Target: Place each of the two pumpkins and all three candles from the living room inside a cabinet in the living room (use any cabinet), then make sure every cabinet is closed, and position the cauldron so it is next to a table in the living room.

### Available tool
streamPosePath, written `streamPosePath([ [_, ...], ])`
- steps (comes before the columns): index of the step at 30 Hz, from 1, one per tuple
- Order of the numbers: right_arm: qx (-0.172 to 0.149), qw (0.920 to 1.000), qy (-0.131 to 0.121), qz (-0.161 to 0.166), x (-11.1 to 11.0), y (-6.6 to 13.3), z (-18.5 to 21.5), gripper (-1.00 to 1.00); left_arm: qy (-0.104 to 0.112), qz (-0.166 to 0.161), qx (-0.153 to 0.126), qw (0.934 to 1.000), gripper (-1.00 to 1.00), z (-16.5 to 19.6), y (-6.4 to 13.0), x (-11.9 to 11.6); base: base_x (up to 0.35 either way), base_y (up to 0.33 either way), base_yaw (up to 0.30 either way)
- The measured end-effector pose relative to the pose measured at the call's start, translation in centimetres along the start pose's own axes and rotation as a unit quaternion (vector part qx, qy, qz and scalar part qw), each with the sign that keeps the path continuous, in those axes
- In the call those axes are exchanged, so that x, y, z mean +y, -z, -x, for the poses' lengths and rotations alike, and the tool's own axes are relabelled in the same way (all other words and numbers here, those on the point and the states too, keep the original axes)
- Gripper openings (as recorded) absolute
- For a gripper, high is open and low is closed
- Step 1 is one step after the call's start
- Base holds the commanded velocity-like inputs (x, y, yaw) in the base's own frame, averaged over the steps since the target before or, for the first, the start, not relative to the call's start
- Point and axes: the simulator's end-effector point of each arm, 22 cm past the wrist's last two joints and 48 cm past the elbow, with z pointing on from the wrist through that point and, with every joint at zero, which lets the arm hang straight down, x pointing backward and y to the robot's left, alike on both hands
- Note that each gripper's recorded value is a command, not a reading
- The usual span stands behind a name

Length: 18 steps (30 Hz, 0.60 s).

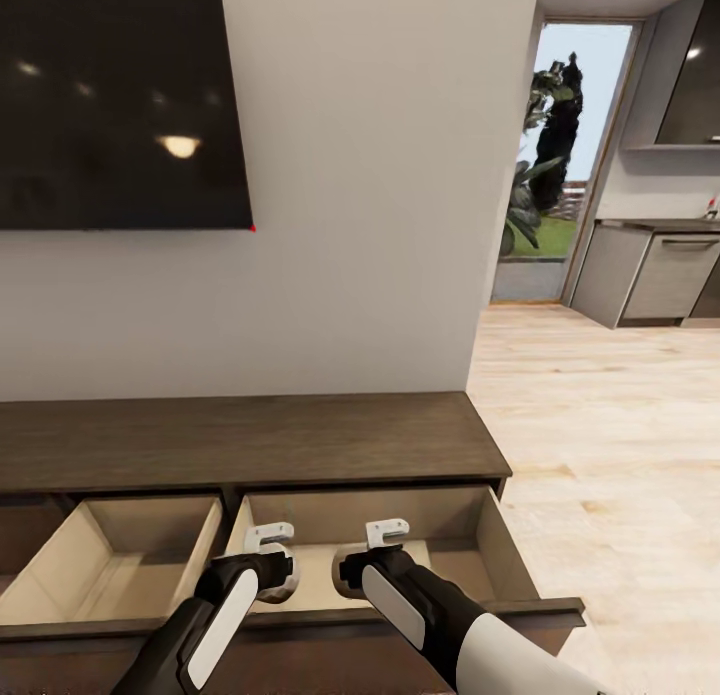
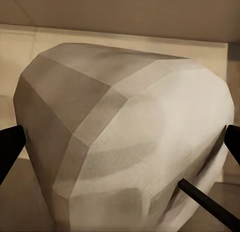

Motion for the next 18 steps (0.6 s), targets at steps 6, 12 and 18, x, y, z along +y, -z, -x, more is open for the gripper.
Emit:
streamPosePath([
  [6,-0.001,1.0000,0.000,0.000,0.00,-0.46,-0.47,-1.00,0.000,0.000,0.000,1.0000,-1.00,-0.50,-0.45,0.05,0.000,0.000,0.000],
  [12,-0.001,1.0000,0.000,0.000,0.00,-0.46,-0.48,-1.00,0.000,0.000,0.000,1.0000,-1.00,-0.50,-0.45,0.05,0.000,0.000,0.000],
  [18,-0.001,1.0000,0.000,0.000,0.02,-0.45,-0.45,-1.00,0.000,0.000,-0.001,1.0000,-1.00,-0.49,-0.45,0.06,0.012,0.004,0.000],
])
